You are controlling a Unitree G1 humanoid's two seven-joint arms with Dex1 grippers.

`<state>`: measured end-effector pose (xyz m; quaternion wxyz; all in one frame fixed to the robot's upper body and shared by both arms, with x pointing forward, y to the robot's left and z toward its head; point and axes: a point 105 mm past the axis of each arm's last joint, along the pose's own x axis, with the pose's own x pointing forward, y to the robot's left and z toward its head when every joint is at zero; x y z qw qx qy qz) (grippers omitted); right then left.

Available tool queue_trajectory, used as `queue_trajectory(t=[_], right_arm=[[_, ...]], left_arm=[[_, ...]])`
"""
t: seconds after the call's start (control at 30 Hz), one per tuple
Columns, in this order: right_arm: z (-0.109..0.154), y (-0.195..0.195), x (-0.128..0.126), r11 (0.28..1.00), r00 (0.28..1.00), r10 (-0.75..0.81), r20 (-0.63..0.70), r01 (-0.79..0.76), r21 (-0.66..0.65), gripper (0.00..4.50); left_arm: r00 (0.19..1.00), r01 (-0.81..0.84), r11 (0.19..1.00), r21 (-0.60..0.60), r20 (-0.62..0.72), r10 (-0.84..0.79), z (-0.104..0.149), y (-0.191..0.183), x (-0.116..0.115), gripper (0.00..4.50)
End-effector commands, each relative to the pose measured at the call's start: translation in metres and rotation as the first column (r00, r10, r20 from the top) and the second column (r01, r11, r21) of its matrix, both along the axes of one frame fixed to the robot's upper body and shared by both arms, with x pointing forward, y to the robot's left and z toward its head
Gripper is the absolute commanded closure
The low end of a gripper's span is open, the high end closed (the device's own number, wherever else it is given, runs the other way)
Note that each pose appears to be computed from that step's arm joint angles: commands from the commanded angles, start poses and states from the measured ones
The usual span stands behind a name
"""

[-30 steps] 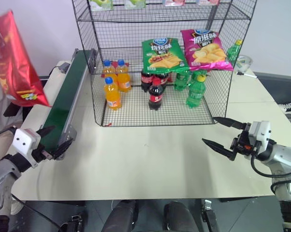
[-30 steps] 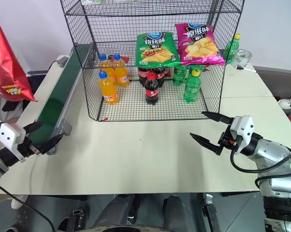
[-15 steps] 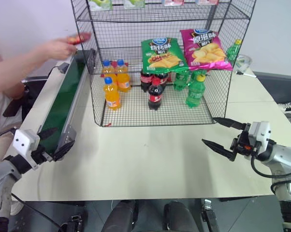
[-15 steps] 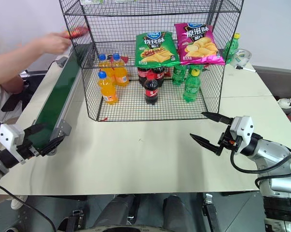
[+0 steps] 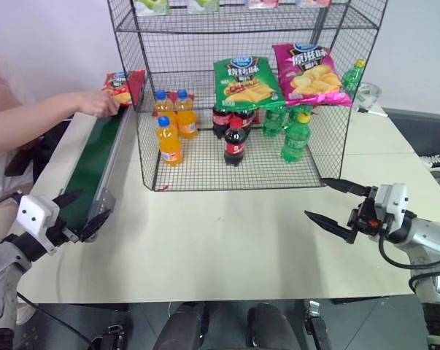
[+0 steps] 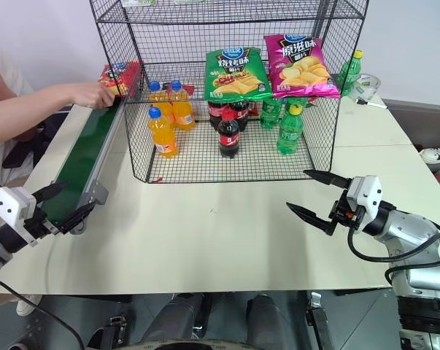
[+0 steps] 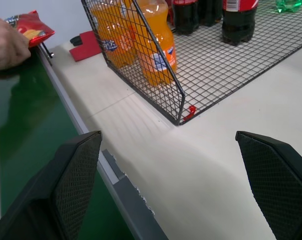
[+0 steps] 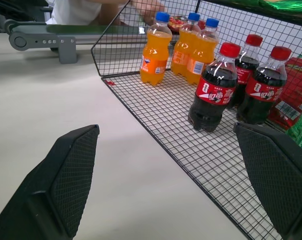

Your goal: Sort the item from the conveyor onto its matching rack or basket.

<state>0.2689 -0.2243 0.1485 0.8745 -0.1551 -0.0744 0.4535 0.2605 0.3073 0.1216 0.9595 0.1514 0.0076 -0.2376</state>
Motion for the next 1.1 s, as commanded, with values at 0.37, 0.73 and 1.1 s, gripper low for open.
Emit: queue_trajectory(t=[0.37, 0.73, 1.1], right_arm=[[0.005, 0.007, 0.002, 0.999, 0.999, 0.029, 0.019, -0.029, 0.016, 0.0], [-0.006, 0.067, -0.031, 0.951, 0.942, 0.31, -0.126, -0.306, 0.05, 0.0], [-0.016, 0.076, -0.026, 0.935, 0.927, 0.352, -0.131, -0.355, 0.001, 0.0]], left_arm=[[0.995, -0.019, 0.997, 0.075, 0.103, 0.011, 0.019, 0.003, -0.016, 0.03], [0.954, -0.222, 0.75, 0.622, 0.298, 0.036, 0.001, 0.029, -0.047, 0.03], [0.925, -0.33, 0.463, 0.823, 0.379, -0.014, -0.023, 0.051, -0.076, 0.03]])
